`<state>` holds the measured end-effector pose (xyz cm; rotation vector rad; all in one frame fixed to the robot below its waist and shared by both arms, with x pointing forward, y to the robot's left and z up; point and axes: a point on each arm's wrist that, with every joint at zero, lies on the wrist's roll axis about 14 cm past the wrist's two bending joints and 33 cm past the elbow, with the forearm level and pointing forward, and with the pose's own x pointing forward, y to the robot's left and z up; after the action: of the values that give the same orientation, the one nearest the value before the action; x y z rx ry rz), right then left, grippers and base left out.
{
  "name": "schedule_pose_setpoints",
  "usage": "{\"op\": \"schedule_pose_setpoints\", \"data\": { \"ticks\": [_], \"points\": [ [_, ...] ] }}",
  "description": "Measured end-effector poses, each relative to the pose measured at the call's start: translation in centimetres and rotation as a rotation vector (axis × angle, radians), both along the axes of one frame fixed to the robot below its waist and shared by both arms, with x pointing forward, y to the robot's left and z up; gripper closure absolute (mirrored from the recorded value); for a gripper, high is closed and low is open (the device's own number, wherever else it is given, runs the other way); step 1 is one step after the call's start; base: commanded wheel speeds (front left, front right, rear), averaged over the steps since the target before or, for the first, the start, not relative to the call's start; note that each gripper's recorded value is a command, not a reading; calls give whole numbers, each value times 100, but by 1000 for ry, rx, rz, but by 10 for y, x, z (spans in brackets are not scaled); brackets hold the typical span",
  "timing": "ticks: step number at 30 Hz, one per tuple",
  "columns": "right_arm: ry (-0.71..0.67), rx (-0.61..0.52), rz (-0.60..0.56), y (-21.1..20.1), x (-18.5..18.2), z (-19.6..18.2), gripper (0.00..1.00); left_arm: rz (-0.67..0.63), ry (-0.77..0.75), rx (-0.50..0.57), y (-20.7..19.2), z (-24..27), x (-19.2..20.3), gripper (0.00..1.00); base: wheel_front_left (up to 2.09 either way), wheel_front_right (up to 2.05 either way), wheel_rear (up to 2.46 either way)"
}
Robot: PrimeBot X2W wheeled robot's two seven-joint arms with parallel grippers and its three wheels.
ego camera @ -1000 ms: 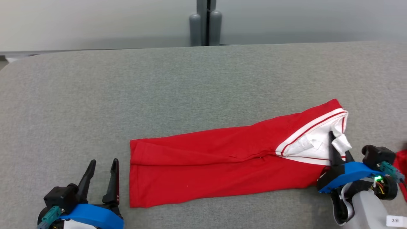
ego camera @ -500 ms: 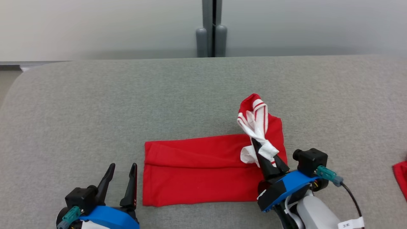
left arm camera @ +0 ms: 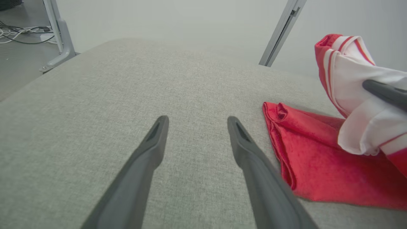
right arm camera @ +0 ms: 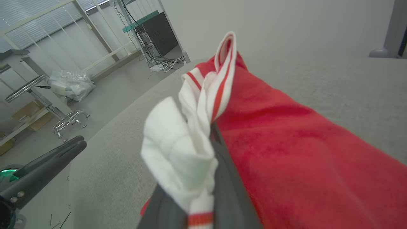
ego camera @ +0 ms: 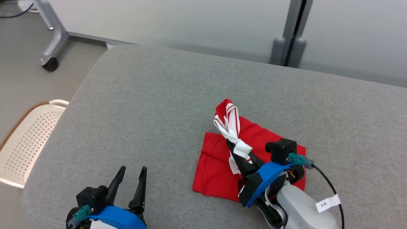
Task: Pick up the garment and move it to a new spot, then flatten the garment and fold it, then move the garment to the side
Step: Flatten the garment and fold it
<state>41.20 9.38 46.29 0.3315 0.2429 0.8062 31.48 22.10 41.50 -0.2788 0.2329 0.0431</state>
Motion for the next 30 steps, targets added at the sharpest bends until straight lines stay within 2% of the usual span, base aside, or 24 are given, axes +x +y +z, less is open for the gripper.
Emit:
{"op": "schedule_pose_setpoints", "data": {
  "ticks": [1,2,3,4,7,11,18,23,30],
  "points": [
    [7,3,10,5,0,-1,100,8,5,1,2,-1,-3,0,0,0,0],
    [13,5,23,9,0,-2,71,16,11,3,4,-2,-5,0,0,0,0],
    [19,12,32,13,0,-2,5,23,17,4,6,-4,-7,0,0,0,0],
    [25,19,35,15,0,-2,0,27,21,4,7,-5,-8,0,0,0,0],
    [20,49,6,10,7,5,0,27,24,8,9,-6,-4,0,0,0,0],
    [-34,68,-106,-23,28,20,0,-11,14,21,1,-4,8,0,0,0,0],
    [-107,-6,-422,-134,48,18,0,-69,-17,42,-15,0,36,0,0,0,0],
    [-121,-100,-602,-206,32,7,0,-107,-45,61,-28,6,52,0,0,0,0],
    [-91,-182,-721,-256,-2,-10,0,-145,-46,88,-39,5,58,0,0,0,0]
  ]
}}
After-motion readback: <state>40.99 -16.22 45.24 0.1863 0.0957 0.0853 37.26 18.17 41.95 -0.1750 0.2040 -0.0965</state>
